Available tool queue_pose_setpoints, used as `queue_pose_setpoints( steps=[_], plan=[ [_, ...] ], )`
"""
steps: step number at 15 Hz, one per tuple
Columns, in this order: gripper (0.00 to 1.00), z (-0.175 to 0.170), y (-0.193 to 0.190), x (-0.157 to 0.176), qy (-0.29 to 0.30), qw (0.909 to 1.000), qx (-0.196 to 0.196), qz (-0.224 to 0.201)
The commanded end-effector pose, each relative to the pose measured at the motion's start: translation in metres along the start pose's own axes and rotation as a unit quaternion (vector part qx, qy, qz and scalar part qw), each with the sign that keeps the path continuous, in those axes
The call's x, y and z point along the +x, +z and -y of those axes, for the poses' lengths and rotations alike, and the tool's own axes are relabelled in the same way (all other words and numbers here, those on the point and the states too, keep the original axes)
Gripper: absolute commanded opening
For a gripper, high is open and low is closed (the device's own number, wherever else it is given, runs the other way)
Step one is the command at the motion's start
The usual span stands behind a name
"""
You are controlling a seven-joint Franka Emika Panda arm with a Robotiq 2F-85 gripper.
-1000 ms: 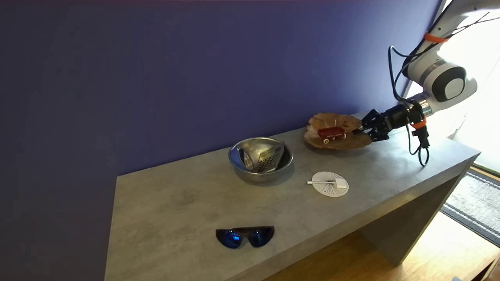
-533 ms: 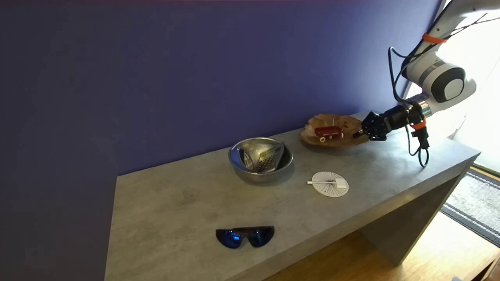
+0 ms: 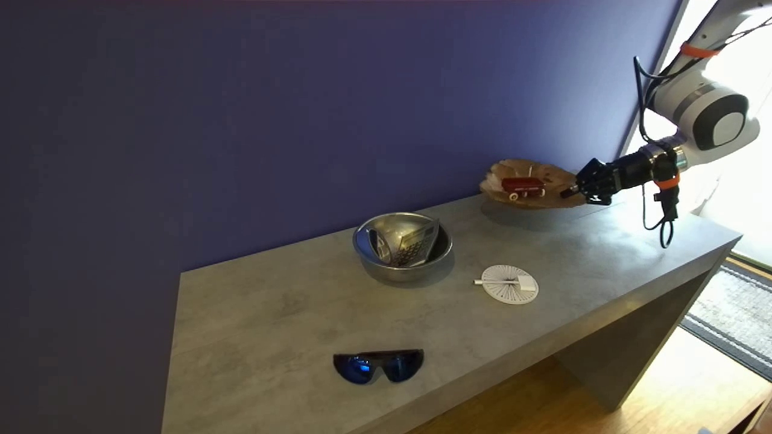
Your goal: Move the brown bowl to the front right corner
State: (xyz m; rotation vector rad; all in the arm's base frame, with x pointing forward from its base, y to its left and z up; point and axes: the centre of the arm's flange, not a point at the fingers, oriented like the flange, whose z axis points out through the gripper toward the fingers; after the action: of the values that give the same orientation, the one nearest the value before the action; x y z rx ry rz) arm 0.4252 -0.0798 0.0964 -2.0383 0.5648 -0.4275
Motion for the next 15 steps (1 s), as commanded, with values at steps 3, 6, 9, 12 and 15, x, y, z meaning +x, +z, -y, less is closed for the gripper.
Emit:
queue_pose_setpoints(
  steps=[3,6,9,12,15],
  plan=[
    [0.03,-0.012,-0.121,-0.013,-0.041,0.9987,-0.024,-0.016],
    [0.03,-0.027,-0.188,-0.015,-0.033,0.9989,-0.03,-0.014],
    [0.11,-0.051,-0.178,-0.012,-0.02,0.9984,-0.051,-0.015],
    [0.11,-0.054,-0.173,-0.015,-0.019,0.9982,-0.055,-0.009],
    [0.03,-0.06,-0.17,-0.003,-0.063,0.9967,-0.049,0.01]
  ],
)
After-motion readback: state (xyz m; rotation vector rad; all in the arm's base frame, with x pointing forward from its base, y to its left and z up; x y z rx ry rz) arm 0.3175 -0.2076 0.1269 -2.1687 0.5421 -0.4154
